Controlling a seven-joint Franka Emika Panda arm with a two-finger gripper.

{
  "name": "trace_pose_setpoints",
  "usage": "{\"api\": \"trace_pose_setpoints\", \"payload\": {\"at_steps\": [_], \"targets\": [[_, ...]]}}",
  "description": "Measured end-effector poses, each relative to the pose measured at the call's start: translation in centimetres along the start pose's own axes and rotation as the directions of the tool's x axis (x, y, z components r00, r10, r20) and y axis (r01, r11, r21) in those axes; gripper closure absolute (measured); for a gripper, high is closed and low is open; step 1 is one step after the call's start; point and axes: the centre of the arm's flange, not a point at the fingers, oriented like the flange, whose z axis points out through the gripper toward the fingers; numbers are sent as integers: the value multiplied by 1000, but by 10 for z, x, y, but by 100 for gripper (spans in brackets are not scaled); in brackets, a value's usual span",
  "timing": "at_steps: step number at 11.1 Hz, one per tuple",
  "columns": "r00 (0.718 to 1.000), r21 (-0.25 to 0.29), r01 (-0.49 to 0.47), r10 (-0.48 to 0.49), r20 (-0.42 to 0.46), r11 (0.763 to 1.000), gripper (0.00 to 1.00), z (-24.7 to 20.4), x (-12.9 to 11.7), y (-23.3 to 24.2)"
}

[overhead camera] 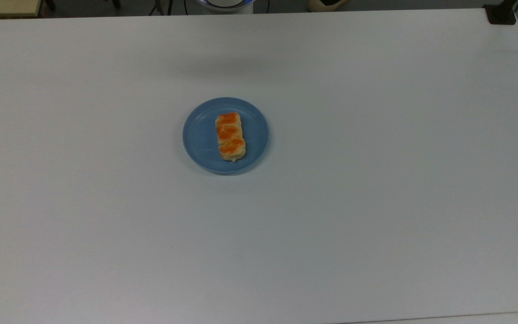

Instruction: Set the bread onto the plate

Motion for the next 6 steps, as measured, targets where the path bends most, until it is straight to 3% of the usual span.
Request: {"api": "trace_pose_setpoints", "payload": {"at_steps": [2,6], "targets": [[997,-1,78,-78,-3,997,0,1,1,1],[994,-5,95,-96,-48,995,0,-3,6,1]]}}
